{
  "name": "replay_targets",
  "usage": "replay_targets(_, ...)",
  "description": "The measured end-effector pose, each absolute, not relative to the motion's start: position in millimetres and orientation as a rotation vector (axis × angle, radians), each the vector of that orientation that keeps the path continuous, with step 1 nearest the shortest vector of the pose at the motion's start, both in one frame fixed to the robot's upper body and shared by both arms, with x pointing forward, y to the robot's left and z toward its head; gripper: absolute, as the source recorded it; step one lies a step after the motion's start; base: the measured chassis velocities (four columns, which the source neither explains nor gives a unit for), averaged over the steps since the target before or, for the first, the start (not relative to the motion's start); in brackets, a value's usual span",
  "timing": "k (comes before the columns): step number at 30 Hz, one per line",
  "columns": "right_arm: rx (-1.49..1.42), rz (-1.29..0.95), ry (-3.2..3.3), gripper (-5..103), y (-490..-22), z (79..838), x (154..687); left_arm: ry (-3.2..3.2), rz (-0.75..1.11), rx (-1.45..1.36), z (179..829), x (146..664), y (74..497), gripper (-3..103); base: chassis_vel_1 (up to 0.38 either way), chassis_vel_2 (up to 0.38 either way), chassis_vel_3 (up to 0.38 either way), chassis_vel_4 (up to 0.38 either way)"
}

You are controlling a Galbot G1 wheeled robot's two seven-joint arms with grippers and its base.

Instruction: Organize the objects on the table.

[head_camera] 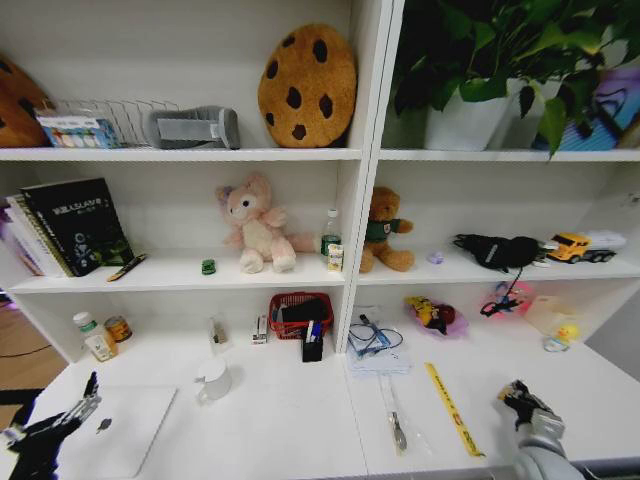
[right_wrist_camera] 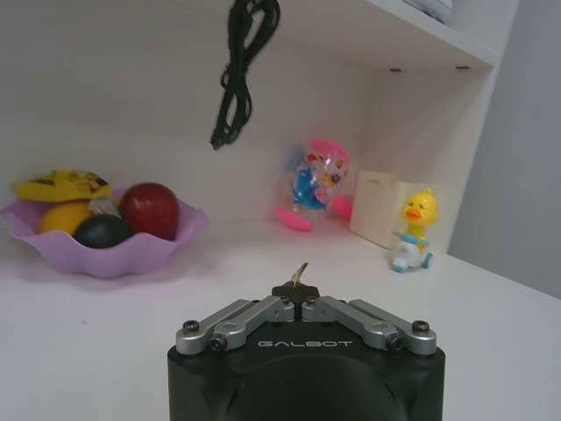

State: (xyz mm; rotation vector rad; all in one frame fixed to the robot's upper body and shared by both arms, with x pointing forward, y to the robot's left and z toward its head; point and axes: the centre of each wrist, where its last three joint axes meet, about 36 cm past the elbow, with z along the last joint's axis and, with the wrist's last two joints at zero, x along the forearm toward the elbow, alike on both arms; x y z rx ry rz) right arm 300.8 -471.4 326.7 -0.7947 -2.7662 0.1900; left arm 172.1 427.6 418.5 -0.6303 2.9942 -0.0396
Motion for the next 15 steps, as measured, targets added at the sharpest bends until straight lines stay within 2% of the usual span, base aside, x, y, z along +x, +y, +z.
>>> replay_targets(6, -0.646, 0.203, -2.922, 0, -452, 358, 355, 2.994, -0.04, -0.63, 419, 172, 428, 100, 0.0, 0.0, 0.0, 0.0)
replay_targets(9, -0.635, 0.209, -2.929, 0, -451, 360, 365, 2.994, -0.04, -0.63, 419, 172, 428, 100, 0.0, 0.0, 0.0, 0.0)
replay_targets(14, -0.61, 0.224, -2.973, 0, -452, 374, 441, 2.994, -0.04, -0.63, 419, 172, 428, 100, 0.0, 0.0, 0.0, 0.0)
replay_targets(15, -0.61, 0.224, -2.973, 0, -452, 374, 441, 2.994, -0.04, -0.63, 419, 172, 428, 100, 0.0, 0.0, 0.0, 0.0)
